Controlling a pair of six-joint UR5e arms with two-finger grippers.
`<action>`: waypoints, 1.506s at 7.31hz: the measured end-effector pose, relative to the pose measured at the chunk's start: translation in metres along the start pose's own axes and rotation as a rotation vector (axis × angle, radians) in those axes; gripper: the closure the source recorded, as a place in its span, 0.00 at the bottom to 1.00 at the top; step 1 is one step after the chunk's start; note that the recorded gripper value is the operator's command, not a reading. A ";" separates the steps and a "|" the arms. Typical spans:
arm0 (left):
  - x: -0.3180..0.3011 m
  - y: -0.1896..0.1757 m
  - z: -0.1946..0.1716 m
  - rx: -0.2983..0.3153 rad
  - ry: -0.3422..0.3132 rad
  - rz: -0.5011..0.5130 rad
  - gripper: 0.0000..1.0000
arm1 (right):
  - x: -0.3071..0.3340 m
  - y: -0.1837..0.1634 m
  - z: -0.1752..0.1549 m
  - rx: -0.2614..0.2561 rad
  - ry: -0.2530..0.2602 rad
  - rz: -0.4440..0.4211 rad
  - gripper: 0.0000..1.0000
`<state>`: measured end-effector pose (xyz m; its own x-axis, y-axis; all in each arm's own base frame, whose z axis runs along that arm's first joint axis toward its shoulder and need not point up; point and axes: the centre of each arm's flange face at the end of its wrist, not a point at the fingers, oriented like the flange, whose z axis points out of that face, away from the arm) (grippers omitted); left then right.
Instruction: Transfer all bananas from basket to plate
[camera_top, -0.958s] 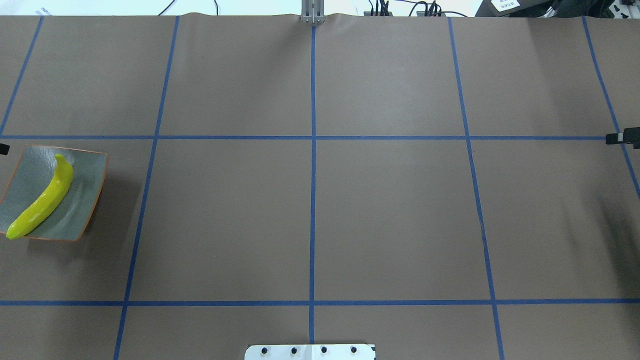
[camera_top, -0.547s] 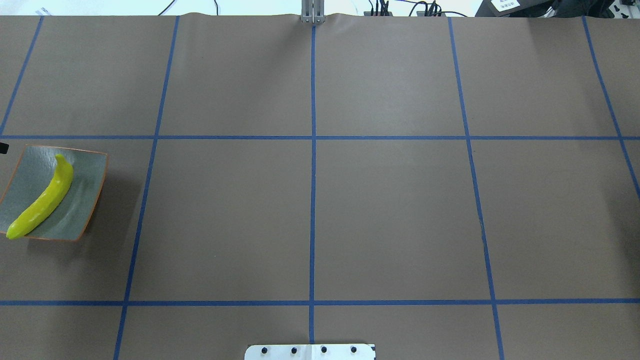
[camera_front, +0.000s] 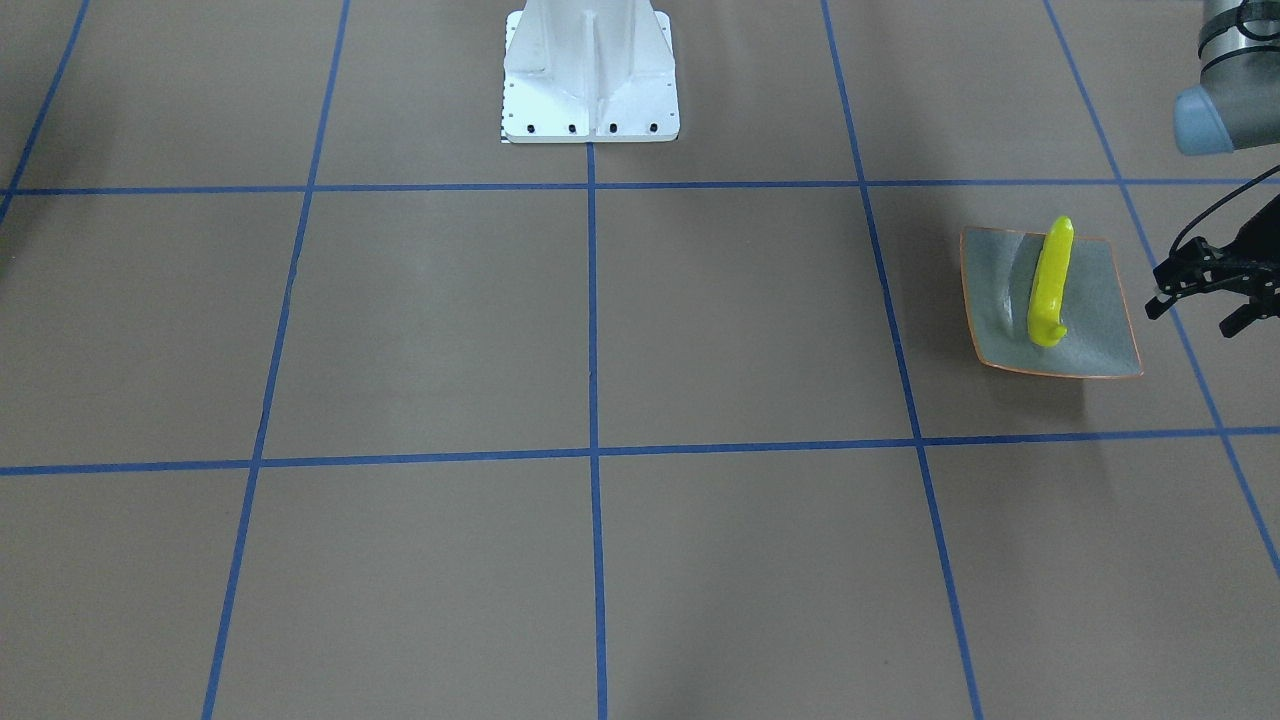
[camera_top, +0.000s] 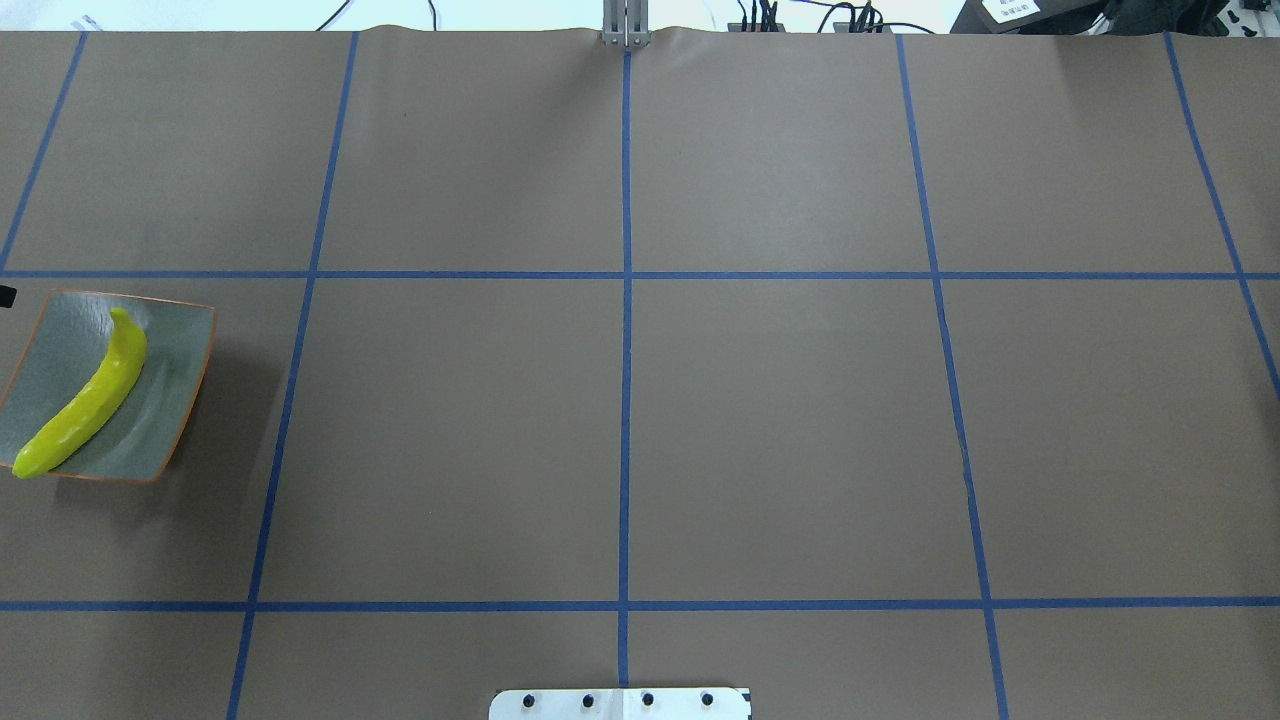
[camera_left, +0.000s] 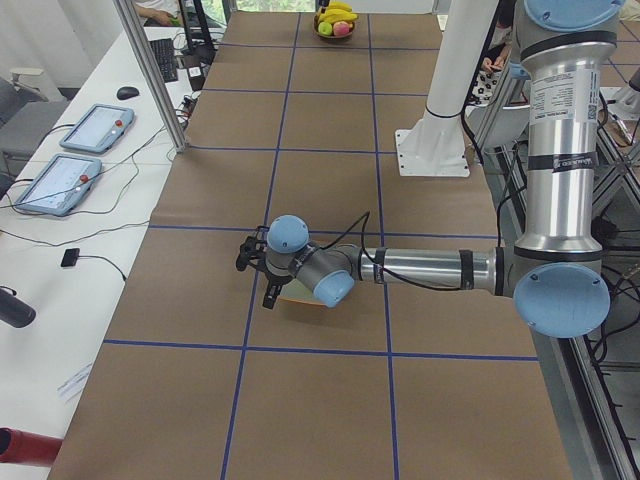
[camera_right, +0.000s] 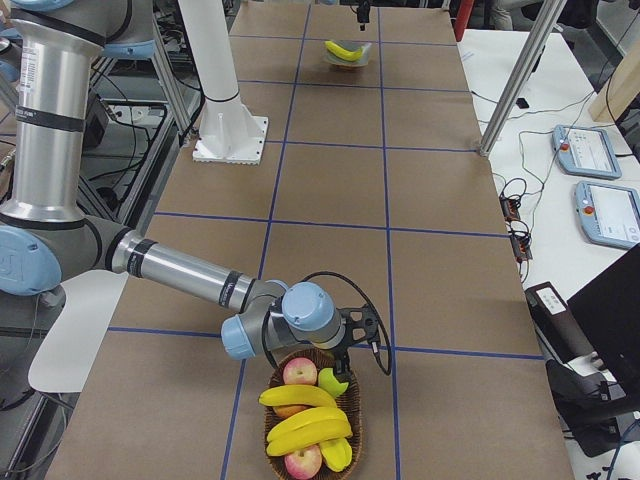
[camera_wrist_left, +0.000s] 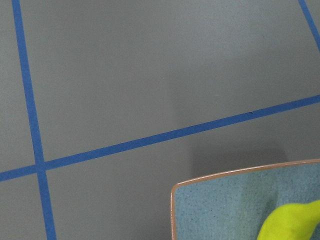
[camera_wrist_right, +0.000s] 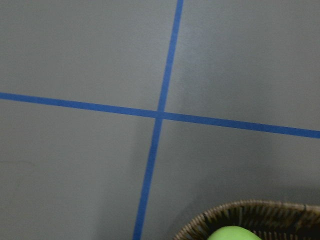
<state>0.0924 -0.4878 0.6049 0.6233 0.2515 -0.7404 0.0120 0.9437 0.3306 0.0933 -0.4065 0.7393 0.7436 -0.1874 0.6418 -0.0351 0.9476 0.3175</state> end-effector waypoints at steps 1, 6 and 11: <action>0.000 0.000 0.000 0.001 -0.001 -0.001 0.00 | 0.021 0.009 -0.006 -0.038 0.040 -0.037 0.00; -0.001 0.000 0.001 0.000 -0.002 -0.004 0.00 | 0.077 0.049 0.014 -0.187 0.085 -0.175 0.00; 0.001 -0.001 0.000 0.003 0.003 -0.004 0.00 | 0.089 0.064 0.023 -0.236 0.117 -0.170 0.10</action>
<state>0.0926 -0.4882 0.6040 0.6212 0.2478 -0.7434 0.0172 0.9441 0.3291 0.1419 -0.3685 0.8334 0.7979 -0.3306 0.5040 0.2425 0.9416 0.2337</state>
